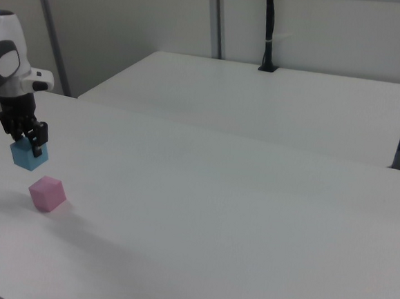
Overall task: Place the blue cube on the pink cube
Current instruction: 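Lower the light-blue cube onto the pink cube's top face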
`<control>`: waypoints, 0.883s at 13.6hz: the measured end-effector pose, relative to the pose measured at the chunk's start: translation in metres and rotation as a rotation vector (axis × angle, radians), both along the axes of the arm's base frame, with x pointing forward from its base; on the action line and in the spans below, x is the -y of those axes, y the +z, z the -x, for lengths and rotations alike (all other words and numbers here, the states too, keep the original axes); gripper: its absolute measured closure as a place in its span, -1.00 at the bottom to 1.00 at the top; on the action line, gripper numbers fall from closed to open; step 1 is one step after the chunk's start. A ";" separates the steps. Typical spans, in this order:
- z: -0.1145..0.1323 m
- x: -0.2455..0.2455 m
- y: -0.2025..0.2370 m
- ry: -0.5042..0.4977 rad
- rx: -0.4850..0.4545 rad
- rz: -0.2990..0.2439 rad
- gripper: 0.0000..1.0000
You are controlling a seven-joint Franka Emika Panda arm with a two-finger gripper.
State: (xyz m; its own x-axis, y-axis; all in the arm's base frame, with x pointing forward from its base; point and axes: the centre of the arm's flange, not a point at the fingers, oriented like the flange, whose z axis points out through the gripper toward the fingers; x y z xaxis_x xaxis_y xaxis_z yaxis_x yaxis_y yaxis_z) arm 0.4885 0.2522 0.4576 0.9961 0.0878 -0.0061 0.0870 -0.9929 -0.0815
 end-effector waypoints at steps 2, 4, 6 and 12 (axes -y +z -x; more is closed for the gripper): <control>0.000 0.000 -0.013 -0.002 0.008 0.017 -0.15; -0.001 0.001 -0.020 -0.003 0.009 0.038 -0.15; -0.004 0.002 -0.025 0.001 0.012 0.050 -0.15; -0.009 0.003 -0.052 0.013 -0.014 0.083 -0.15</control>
State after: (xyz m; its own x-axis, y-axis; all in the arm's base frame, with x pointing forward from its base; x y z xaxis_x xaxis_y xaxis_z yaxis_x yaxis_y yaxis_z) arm 0.4977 0.2495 0.4058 0.9947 0.0993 -0.0275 0.0993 -0.9951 -0.0004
